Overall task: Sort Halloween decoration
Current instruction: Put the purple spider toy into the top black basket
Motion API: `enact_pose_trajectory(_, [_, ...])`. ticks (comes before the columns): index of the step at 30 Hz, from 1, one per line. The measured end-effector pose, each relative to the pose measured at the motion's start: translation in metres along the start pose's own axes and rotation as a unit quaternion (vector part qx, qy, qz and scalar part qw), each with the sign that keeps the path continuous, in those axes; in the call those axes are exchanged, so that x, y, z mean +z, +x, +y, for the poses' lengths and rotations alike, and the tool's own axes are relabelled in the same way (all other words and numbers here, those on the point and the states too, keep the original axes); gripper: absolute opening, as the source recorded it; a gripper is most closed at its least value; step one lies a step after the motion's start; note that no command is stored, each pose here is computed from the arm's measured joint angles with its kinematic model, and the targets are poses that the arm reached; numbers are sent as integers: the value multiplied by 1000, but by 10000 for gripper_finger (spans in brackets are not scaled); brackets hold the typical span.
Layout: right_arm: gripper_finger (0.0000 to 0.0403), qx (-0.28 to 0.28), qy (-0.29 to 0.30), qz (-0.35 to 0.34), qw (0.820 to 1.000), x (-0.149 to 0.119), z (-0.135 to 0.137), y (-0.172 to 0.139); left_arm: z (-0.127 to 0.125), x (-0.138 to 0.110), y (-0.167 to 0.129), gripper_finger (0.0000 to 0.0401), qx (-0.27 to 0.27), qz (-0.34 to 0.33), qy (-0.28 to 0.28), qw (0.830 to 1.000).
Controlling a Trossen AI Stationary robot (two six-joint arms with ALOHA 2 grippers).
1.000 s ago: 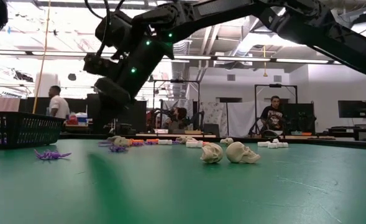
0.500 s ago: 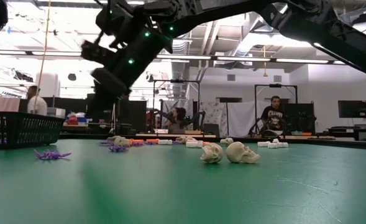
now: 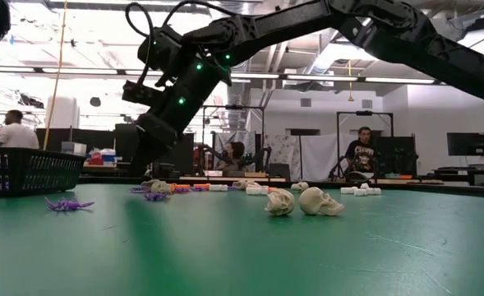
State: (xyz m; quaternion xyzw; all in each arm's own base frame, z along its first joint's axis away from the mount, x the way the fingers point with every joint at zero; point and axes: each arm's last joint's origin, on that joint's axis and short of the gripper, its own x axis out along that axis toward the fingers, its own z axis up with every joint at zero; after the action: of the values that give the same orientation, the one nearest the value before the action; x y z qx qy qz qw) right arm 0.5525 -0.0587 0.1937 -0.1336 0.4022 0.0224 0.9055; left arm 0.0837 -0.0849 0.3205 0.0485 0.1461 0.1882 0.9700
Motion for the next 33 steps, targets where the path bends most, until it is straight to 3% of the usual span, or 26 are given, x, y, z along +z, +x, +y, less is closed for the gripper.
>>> enact_pose_trajectory(14, [201,41,0,-25,999,-4,-2,8,0,0,0,14,1,0,2,1000])
enact_pose_trajectory(25, [197,46,18,15,999,-22,1,30,0,0,0,14,-1,2,3,1000])
enact_pose_trajectory(29, [165,35,34,27,998,-25,-1,30,0,0,0,14,-1,2,3,1000])
enact_pose_trajectory(33, [103,33,44,31,998,-26,-1,30,0,0,0,14,0,2,3,1000])
